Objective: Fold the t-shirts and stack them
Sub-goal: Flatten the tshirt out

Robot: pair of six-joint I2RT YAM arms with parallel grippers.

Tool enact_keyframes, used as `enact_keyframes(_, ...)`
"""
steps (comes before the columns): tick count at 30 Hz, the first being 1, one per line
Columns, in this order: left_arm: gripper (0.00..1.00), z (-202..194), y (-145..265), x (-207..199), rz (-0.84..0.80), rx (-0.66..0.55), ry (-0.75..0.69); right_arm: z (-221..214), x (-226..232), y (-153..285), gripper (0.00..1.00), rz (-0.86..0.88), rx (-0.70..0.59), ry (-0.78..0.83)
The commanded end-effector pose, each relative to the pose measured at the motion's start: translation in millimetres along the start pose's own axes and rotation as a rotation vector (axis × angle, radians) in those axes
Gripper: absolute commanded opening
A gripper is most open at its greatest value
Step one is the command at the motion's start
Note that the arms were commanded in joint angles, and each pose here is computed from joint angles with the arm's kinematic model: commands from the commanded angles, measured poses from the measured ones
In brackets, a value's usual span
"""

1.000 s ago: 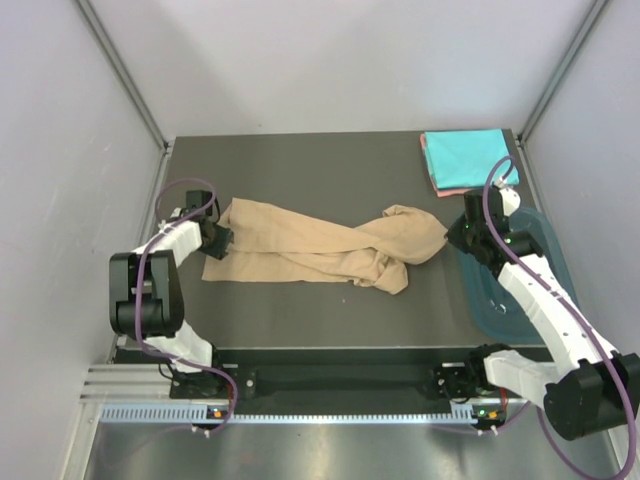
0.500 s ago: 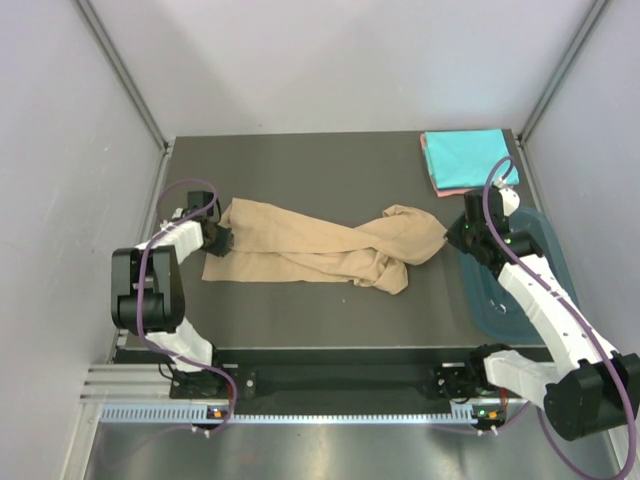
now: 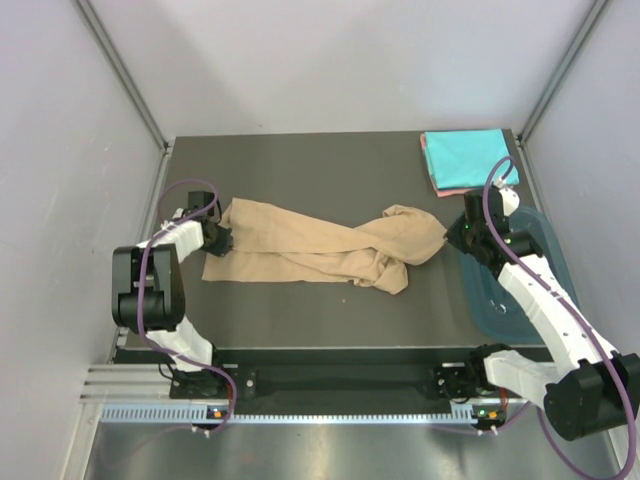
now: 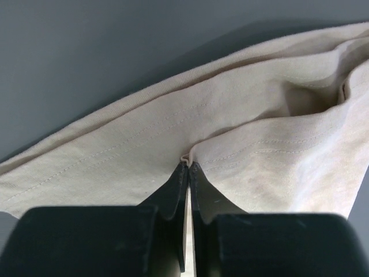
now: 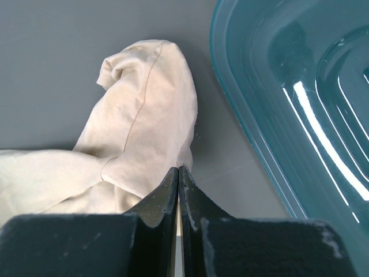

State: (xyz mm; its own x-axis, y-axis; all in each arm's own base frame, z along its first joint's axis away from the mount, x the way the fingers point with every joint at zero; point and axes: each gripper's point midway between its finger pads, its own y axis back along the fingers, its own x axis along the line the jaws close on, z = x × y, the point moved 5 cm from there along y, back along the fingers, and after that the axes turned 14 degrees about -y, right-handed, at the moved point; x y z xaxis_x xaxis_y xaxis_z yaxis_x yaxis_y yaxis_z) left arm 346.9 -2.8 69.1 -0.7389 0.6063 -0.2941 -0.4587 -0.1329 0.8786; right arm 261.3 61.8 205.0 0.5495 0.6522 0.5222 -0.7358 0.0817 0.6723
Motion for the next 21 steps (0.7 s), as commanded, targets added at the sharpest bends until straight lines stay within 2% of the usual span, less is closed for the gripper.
enact_keyframes(1,0.03,6.9,-0.9,-2.4,-0.014,-0.033,0.001,9.5,10.2,3.6,0.00,0.045,-0.031,-0.012)
enact_keyframes(5,0.00,32.4,26.8,-19.6,-0.047,-0.115,-0.012,23.3,19.0,9.5,0.00,0.046,-0.069,0.001)
enact_keyframes(7,0.00,47.0,52.7,-28.5,-0.082,-0.169,-0.024,48.0,34.6,22.6,0.00,0.056,-0.120,0.001)
enact_keyframes(11,0.00,86.1,121.5,-61.0,-0.223,-0.315,-0.036,96.8,61.2,53.0,0.00,0.107,-0.203,-0.031)
enact_keyframes(15,0.00,107.5,192.7,-76.8,-0.358,-0.429,-0.040,141.4,87.4,93.6,0.00,0.208,-0.285,-0.068)
enact_keyframes(17,0.00,113.5,222.4,-83.6,-0.426,-0.465,-0.043,149.2,91.5,108.2,0.00,0.230,-0.301,-0.062)
enact_keyframes(21,0.00,117.6,292.0,-80.7,-0.564,-0.571,-0.021,163.7,98.1,166.9,0.00,0.346,-0.375,-0.078)
